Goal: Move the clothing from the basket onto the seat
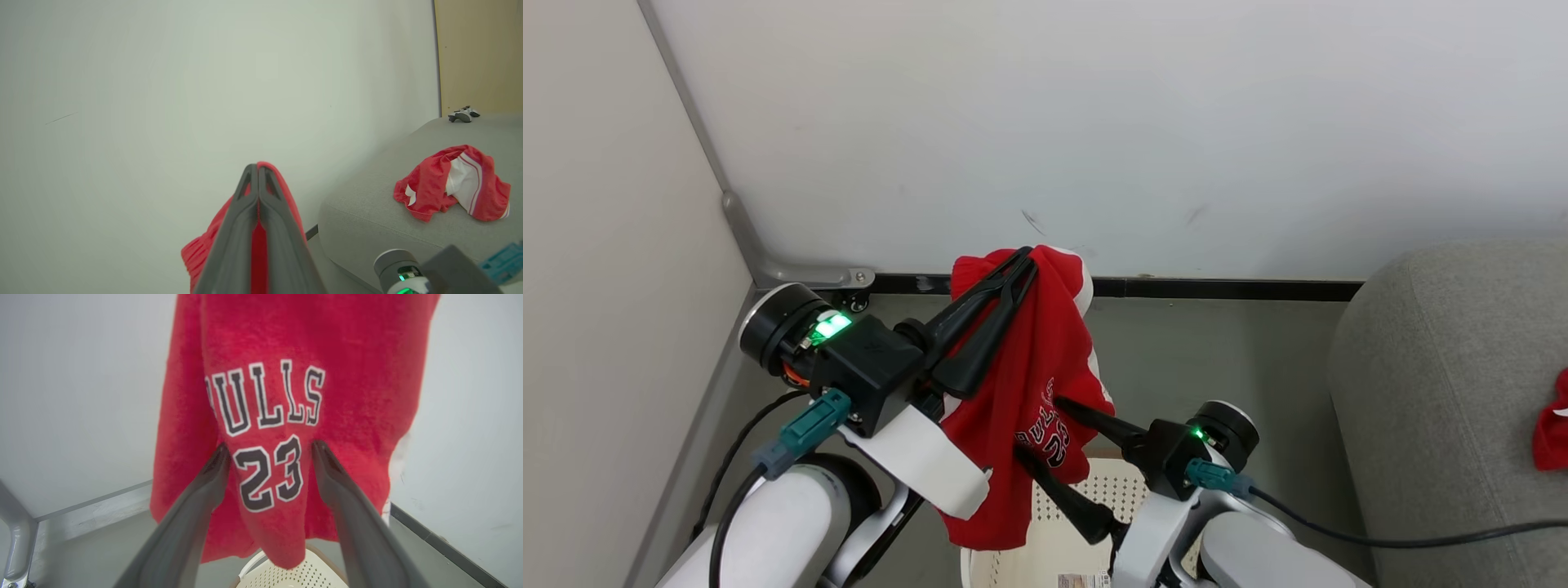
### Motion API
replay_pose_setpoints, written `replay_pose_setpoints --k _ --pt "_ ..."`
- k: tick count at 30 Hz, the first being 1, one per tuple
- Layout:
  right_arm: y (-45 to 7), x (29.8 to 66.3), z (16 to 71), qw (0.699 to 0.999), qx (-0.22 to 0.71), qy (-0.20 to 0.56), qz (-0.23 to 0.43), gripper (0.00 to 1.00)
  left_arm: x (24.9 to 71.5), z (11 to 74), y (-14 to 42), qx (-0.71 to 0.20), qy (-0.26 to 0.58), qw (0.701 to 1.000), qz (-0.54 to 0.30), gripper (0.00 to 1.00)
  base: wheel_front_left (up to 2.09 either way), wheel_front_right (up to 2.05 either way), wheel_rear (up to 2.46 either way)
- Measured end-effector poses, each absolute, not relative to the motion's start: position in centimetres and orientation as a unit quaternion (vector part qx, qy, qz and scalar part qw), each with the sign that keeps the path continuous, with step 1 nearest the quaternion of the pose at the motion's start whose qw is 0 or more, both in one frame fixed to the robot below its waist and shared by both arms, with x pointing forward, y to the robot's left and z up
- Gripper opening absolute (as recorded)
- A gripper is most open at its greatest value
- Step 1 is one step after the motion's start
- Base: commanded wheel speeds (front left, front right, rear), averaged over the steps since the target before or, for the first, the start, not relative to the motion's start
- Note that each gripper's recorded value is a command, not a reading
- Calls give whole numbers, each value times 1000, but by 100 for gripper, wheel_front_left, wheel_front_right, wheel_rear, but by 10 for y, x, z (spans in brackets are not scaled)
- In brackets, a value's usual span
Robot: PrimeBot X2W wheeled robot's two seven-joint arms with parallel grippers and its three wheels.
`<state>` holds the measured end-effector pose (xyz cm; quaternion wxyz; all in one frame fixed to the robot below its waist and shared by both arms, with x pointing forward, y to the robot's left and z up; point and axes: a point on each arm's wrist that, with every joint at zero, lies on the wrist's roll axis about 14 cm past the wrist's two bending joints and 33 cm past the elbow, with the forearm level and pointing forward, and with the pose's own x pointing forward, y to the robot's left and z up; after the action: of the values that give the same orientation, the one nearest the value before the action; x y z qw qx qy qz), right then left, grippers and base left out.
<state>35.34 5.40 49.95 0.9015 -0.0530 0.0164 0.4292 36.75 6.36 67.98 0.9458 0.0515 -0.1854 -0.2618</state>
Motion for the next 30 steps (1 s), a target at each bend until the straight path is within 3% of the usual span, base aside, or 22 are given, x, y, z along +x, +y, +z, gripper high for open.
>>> replay_pose_setpoints --k 1,4,6,8,11,12,21,30 --pt "56 355 501 901 -54 14 430 100 367 680 63 51 -186 946 -262 0 0 0 0" --pt "59 360 507 901 -58 6 431 77 366 682 62 47 -185 945 -264 0 0 0 0" --pt "60 363 510 900 -62 1 431 52 367 683 62 44 -186 945 -264 0 0 0 0" --pt "59 366 511 900 -64 0 430 43 367 683 62 40 -184 946 -264 0 0 0 0" --pt "60 368 512 900 -69 -3 431 15 370 681 65 36 -180 948 -261 0 0 0 0" --pt "60 369 513 900 -70 -4 431 1 371 680 66 36 -179 949 -259 0 0 0 0" --pt "49 370 507 908 -52 8 415 0 384 654 76 15 -135 961 -241 0 0 0 0" --pt "-4 376 486 931 -42 38 360 0 392 629 74 2 -105 965 -239 0 0 0 0"
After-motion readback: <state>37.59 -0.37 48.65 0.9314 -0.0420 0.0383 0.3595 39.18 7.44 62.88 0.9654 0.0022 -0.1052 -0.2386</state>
